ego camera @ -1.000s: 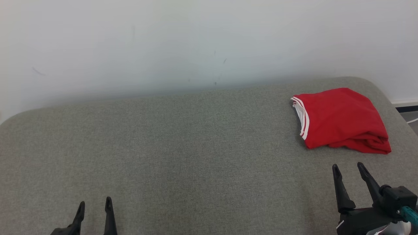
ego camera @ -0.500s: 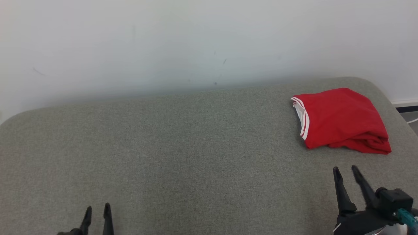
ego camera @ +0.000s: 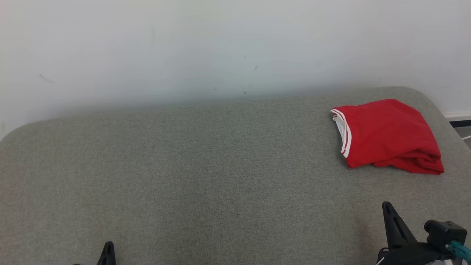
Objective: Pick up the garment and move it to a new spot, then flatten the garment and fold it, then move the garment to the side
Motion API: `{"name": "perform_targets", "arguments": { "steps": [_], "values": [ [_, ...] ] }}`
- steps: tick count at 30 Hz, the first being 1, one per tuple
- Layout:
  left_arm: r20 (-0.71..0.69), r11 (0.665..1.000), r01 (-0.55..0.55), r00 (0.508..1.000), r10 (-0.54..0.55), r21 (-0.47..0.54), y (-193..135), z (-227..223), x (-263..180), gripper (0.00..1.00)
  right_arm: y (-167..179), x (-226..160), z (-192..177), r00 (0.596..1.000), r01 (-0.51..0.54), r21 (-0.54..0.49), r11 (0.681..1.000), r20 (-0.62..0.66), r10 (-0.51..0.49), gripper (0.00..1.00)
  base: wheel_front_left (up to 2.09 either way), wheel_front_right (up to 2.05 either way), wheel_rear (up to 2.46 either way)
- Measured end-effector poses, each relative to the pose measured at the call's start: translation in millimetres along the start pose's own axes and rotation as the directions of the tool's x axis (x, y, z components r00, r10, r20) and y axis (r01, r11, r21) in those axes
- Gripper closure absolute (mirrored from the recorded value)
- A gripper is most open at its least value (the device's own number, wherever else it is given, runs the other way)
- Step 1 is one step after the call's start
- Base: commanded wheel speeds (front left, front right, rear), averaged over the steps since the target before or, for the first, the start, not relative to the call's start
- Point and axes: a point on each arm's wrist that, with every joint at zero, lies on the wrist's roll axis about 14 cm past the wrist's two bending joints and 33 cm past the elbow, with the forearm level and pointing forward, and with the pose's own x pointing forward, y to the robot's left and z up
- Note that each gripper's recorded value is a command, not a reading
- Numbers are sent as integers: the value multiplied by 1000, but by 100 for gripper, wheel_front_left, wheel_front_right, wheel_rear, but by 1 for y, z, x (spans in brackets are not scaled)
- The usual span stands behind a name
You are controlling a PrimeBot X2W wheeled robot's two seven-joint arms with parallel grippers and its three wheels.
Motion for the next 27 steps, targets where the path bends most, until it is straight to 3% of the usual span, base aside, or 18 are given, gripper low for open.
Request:
{"name": "perform_targets", "arguments": {
  "steps": [14,27],
  "values": [
    [-57,971,-28,998,15,-236,9,-7,3,100,0,8,-4,999,27,207,978,-47,-18,100,0,0,0],
    [-56,892,-31,998,6,-451,13,0,11,100,3,15,-8,996,47,401,915,-82,-15,100,0,0,0]
  ]
}}
